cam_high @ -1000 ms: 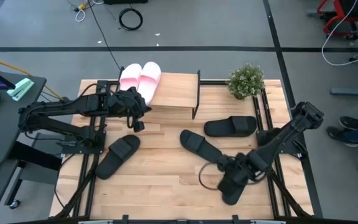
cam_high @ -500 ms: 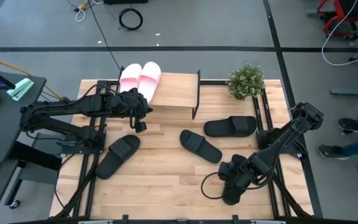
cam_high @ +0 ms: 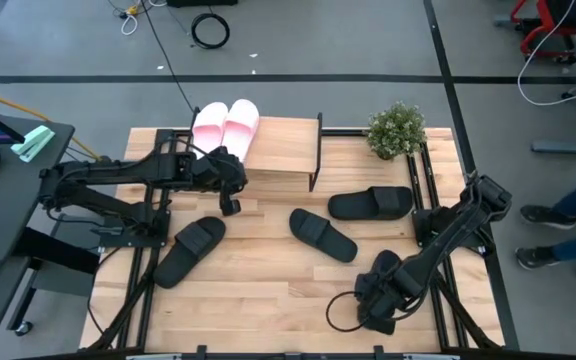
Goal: Pick and place slides into the shelf
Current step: Put the black slide on the shelf
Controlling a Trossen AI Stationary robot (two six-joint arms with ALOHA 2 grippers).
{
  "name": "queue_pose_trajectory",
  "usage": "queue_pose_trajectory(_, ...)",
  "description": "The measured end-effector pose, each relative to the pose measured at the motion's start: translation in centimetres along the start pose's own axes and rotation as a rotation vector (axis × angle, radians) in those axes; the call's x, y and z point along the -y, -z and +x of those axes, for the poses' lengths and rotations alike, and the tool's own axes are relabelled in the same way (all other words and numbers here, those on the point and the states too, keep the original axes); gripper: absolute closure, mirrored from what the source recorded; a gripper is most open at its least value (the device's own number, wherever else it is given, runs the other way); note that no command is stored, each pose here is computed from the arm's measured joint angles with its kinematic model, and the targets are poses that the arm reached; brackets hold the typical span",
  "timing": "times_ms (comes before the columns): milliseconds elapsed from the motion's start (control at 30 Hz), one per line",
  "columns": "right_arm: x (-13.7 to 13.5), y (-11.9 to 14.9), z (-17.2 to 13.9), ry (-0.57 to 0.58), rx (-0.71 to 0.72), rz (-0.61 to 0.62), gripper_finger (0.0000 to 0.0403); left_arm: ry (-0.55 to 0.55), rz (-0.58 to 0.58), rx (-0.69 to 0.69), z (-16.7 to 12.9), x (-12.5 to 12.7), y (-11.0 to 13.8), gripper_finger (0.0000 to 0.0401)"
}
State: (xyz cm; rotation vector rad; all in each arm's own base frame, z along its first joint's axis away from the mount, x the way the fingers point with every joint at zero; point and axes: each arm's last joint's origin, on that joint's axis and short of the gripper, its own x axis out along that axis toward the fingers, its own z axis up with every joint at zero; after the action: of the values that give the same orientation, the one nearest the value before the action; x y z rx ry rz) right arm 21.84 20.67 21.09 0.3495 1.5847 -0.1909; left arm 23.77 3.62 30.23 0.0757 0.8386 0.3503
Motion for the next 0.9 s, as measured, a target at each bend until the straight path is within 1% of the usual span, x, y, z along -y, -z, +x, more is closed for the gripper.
queue_pose_trajectory(67, 0.5, 0.2, 0.0, 0.055, -0.006, 0.009, 0.0281, -0.001, -0.004, 0.012, 0.4, 0.1, -0.3, 0.0378)
queue_pose_trajectory(167, 1.1, 0.4, 0.0, 0.133, -0.013, 0.041, 0.0275, 0.000, 0.004, -0.025, 0.6, 0.2, 0.1, 0.0383)
queue_pose_trajectory(233, 1.3, 0.5, -0.1, 0.164, -0.002, 0.042, 0.0274, 0.000, -0.003, -0.015, 0.9, 0.2, -0.2, 0.0387)
queue_pose_trajectory(300, 1.4, 0.4, 0.0, 0.177, 0.012, 0.035, 0.0274, 0.001, 0.004, -0.045, 1.1, 0.3, 0.1, 0.0390)
queue_pose_trajectory(533, 1.9, 0.6, 1.1, 0.190, 0.017, 0.034, 0.0274, 0.001, 0.005, -0.048, 1.3, 0.3, 0.1, 0.0384)
queue_pose_trajectory(700, 2.8, 0.9, 2.2, 0.228, -0.004, 0.009, 0.0274, 0.001, 0.005, -0.049, 1.3, 0.3, 0.1, 0.0379)
queue_pose_trajectory(900, 3.7, 1.2, 2.8, 0.301, -0.009, 0.002, 0.0275, 0.001, 0.005, -0.049, 1.2, 0.3, 0.1, 0.0388)
